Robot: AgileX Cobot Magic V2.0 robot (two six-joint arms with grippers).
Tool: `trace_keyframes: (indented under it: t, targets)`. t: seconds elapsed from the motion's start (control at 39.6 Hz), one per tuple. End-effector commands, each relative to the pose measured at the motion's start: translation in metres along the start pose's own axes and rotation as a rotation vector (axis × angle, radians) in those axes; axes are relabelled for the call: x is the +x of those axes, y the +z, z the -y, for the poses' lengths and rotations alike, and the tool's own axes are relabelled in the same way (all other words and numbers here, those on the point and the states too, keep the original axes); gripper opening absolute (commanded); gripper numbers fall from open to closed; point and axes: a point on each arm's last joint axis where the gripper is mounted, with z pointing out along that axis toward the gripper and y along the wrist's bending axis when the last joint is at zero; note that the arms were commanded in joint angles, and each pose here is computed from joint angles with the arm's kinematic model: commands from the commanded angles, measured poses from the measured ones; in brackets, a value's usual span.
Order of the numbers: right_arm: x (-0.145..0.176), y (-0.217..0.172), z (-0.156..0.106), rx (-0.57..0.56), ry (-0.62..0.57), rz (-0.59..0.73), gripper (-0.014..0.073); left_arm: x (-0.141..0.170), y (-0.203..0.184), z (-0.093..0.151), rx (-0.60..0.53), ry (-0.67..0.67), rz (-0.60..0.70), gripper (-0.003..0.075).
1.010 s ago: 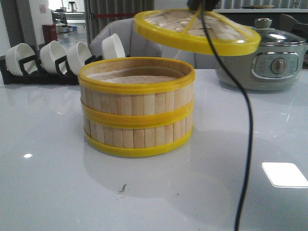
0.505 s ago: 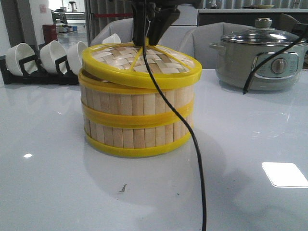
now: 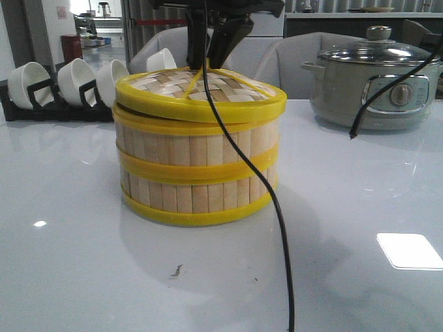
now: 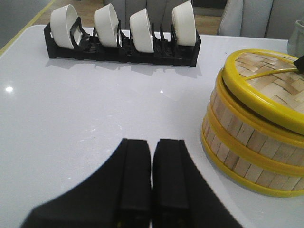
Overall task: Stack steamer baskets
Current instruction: 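Lower the lid onto the top basket with the right gripper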
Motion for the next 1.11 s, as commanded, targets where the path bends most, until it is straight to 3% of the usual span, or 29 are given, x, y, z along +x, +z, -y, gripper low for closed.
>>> trace_keyframes:
  t: [0.0, 0.91, 0.98, 1.09]
  targets:
    - [-0.016, -0.044, -0.005, -0.022, -0.012, 0.161, 0.0054, -0.015, -0.003, 0.003, 0.027, -0.006, 0.101, 0.0094]
    - [-0.013, -0.032, -0.011, -0.037, -0.013, 0.122, 0.0062, -0.015, -0.003, 0.003, 0.027, -0.006, 0.101, 0.0094]
    - [-0.013, -0.033, -0.012, -0.048, -0.009, 0.122, 0.0115, -0.015, -0.003, 0.003, 0.027, -0.006, 0.101, 0.0094]
    - [-0.013, -0.034, -0.012, -0.052, -0.007, 0.131, 0.0254, -0.015, -0.003, 0.003, 0.027, -0.006, 0.101, 0.0094]
